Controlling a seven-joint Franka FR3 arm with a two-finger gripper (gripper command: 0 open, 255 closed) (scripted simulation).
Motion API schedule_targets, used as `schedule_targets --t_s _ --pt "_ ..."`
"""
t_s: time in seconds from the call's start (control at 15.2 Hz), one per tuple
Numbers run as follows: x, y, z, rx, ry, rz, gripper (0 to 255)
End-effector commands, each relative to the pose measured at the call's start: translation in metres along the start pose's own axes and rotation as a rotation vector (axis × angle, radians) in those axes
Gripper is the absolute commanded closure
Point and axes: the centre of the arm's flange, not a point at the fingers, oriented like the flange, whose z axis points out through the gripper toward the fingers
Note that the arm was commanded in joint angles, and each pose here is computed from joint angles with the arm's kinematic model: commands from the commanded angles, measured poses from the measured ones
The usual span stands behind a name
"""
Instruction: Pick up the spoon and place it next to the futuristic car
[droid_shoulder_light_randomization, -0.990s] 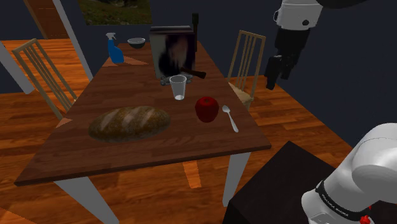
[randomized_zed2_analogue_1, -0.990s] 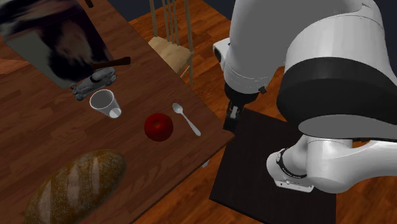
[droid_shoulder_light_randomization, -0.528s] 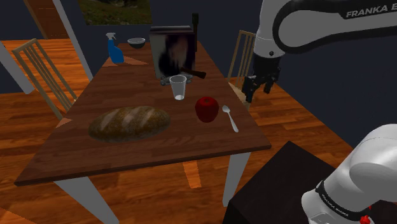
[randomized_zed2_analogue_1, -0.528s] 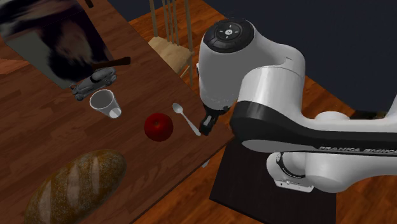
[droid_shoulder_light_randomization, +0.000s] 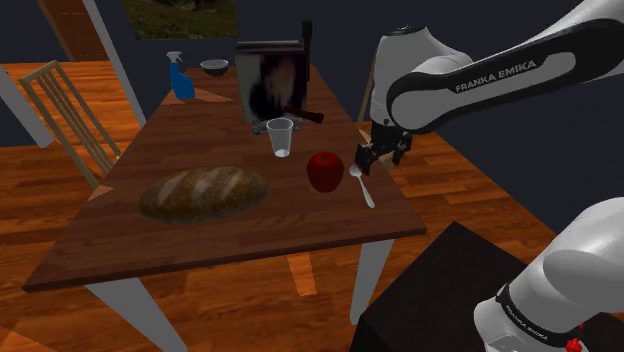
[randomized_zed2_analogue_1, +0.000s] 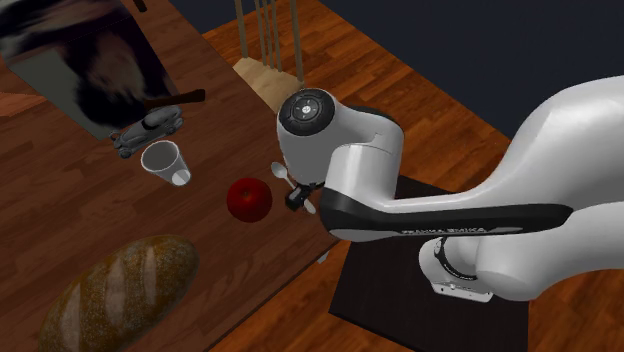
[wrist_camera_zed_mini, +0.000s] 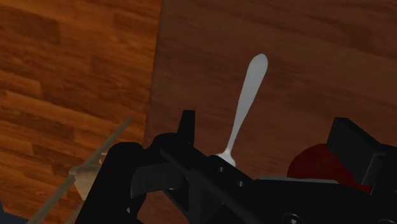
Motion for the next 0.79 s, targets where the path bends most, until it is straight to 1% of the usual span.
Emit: schedule_targets --t_s 0.0,0.4,0.73 --pt "0.014 -0.007 0.019 -0.009 0.013 0.047 0" --pt "0.055 -0.015 0.084 -0.044 0.041 0.182 0" --pt "0.057 -0.014 0.108 -0.046 0.042 0.187 0"
